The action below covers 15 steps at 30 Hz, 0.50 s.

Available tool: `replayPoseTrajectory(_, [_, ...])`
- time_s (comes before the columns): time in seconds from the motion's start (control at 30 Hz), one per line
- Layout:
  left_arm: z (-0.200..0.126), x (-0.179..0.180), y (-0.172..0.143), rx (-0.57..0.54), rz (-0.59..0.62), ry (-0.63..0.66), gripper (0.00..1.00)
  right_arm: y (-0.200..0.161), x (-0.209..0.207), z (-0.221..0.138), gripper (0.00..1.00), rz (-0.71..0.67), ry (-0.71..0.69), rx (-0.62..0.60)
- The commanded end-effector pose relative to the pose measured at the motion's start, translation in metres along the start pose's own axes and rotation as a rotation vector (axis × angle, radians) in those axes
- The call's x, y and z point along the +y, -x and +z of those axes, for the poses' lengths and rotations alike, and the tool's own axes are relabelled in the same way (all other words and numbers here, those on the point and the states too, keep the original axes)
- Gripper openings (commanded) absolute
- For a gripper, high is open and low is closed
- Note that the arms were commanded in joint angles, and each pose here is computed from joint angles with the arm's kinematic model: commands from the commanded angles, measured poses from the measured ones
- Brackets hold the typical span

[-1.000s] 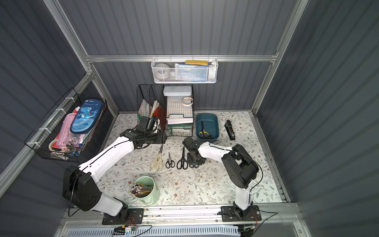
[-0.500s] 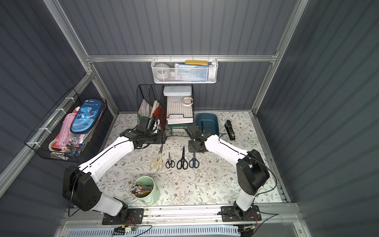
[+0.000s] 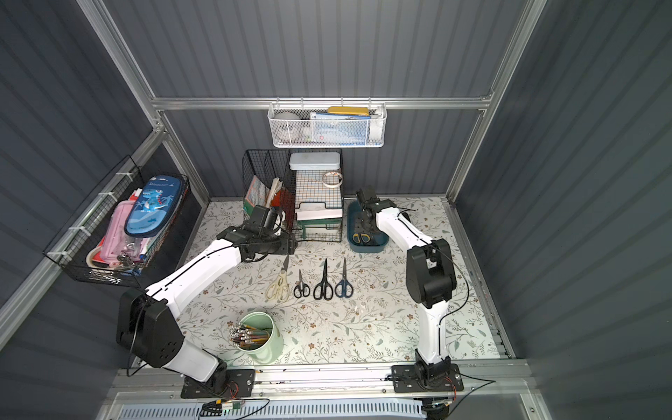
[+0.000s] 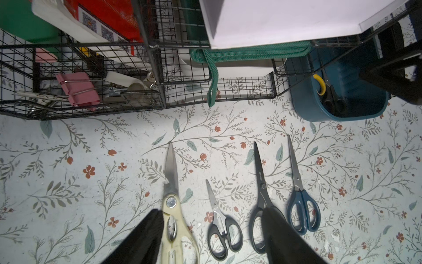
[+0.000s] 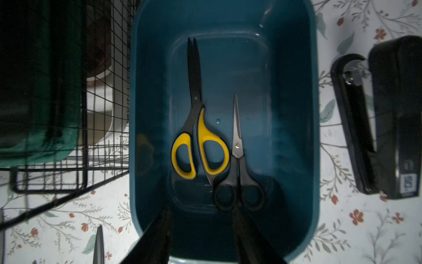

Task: Take the scissors out of the storage box
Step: Pick up the scissors from the storage box.

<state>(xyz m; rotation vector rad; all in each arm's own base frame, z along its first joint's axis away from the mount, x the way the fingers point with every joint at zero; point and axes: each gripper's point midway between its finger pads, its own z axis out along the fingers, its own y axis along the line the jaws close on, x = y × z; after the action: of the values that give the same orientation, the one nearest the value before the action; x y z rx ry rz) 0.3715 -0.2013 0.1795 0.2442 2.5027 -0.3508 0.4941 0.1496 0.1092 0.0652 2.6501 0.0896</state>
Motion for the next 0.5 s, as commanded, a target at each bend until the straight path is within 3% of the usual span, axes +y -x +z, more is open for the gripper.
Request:
replayPoseTrajectory(0.0, [0.0, 0.002, 0.003, 0.011, 0.019, 0.012, 0.73, 0.0, -0.005, 0.01, 0.46, -0.017, 0.02, 0.056])
replayPoseTrajectory(0.47, [0.001, 0.004, 0.001, 0.014, 0.02, 0.022, 0.73, -0.022, 0.007, 0.058, 0.37, -0.003, 0.074, 0.177])
